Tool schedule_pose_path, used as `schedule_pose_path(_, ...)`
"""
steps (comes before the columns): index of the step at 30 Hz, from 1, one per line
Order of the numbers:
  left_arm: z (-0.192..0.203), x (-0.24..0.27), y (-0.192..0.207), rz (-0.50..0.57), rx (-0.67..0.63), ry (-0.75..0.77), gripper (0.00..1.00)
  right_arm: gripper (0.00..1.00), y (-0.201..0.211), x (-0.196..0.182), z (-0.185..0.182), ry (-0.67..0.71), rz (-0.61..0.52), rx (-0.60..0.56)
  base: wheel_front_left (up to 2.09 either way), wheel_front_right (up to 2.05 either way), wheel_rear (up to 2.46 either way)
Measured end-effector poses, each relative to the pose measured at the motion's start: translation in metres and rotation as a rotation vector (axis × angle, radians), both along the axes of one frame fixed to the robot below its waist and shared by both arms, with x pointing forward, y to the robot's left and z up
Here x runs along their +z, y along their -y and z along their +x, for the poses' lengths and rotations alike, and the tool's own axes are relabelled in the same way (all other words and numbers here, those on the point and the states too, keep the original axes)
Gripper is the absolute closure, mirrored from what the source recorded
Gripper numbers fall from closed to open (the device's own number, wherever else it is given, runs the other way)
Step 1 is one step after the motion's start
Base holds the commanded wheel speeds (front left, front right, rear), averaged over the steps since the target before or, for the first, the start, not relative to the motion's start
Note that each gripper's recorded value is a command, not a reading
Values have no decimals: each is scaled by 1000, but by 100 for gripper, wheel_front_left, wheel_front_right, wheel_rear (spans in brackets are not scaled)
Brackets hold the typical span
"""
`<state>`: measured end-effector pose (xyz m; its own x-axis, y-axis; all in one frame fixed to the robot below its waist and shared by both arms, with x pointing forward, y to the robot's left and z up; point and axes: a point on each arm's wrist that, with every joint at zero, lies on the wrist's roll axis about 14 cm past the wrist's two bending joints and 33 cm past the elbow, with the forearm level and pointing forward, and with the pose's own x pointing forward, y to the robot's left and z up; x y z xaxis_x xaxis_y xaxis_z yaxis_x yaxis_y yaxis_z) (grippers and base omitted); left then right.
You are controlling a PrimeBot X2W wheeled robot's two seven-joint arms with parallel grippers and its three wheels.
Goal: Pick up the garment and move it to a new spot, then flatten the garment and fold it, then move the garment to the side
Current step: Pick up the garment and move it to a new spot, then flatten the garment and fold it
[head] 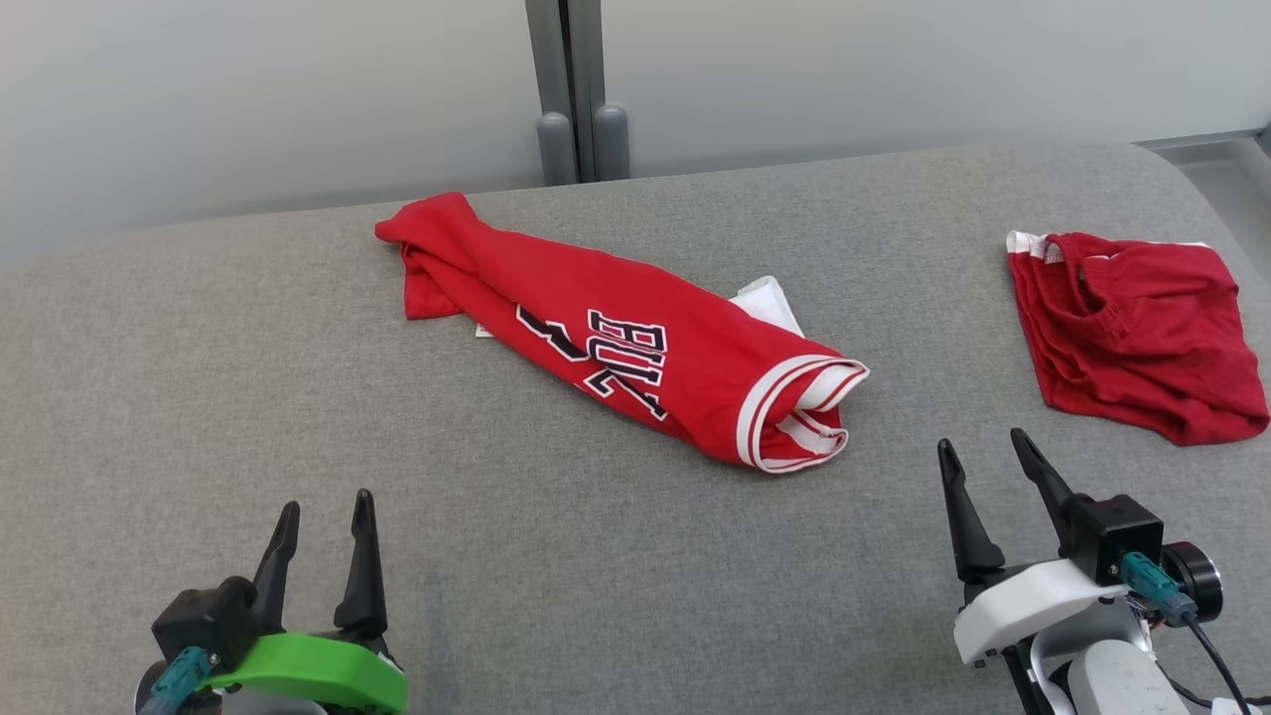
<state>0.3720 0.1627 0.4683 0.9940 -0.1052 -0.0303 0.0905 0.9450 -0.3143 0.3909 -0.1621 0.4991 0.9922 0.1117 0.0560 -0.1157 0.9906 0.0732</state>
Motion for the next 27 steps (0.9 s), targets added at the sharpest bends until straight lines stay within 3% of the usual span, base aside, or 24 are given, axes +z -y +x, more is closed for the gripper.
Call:
schedule_pose_path(14,0,-7,3,6,3,-18,0,0,-6,-5,15,-16,-19,19,0,0,0)
schedule_pose_path(22,7,-8,8,5,-10,-19,0,0,-24,-1,55,-10,-44,68,0,0,0)
schedule_pose_path(27,9,-12,5,6,-1,-31,0,0,-37,-19,78,-81,-58,99,0,0,0)
